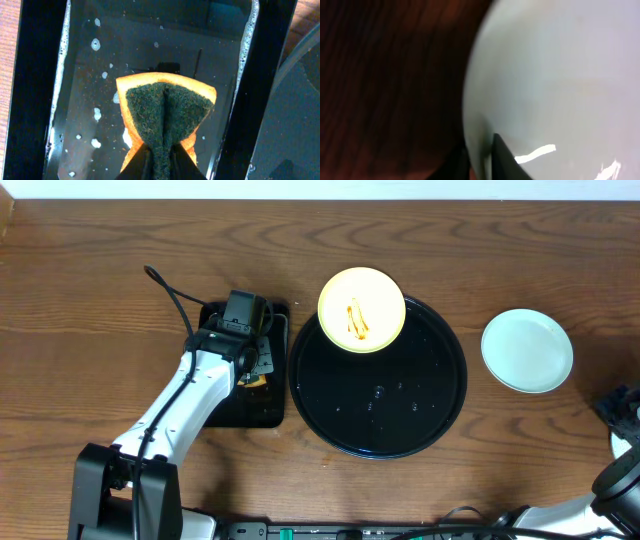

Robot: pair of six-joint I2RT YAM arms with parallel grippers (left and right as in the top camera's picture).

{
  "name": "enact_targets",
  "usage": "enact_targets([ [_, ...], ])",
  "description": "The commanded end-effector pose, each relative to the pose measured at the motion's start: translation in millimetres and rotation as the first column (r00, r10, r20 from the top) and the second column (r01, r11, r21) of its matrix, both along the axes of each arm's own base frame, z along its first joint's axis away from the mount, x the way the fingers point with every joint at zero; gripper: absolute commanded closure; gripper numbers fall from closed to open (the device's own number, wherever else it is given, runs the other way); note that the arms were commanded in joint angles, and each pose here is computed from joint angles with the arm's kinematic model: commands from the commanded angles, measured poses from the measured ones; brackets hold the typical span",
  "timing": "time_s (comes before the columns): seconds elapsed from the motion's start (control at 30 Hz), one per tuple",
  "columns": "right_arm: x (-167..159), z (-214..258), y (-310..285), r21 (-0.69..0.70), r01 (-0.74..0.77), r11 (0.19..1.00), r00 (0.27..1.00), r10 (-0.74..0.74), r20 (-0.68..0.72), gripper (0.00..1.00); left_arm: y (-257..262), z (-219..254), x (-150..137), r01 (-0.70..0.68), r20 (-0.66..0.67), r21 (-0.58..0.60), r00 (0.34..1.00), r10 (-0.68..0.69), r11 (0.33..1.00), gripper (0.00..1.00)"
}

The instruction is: Clean dirty plates on tray and stack at the side

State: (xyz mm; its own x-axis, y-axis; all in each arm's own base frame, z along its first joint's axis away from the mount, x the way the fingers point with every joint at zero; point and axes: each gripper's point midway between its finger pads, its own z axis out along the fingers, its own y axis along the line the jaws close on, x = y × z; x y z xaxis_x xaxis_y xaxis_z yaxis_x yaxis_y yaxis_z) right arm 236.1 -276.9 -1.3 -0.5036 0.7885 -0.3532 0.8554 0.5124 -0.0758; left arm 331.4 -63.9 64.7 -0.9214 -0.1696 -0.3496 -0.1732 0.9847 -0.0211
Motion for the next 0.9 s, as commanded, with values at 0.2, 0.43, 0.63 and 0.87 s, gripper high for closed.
enact_targets([
  [0.2,23.3,2.7,13.0,0.091,-0.053,0.994,0.989,0.04,0.14,0.99,1.1,-5.0,-2.9,-0.015,-0.018,-0.006,1.0,0.015,1.0,0.85],
  [0.43,71.5,56.9,25.0,0.046,-0.207,0.977,0.929,0.182,0.321,0.99,1.1,-5.0,-2.9,-0.015,-0.018,-0.006,1.0,0.015,1.0,0.86],
  [0.63,110.4,106.3,57.1,-0.081,-0.387,0.919,0.845,0.388,0.368,0.99,1.1,-5.0,-2.9,-0.015,-0.018,-0.006,1.0,0.015,1.0,0.86],
  [0.87,154.9,135.8,127.5,-0.214,-0.629,0.747,0.668,0.661,0.342,0.99,1.2,-5.0,-3.0,-0.015,-0.019,-0.006,1.0,0.015,1.0,0.86],
])
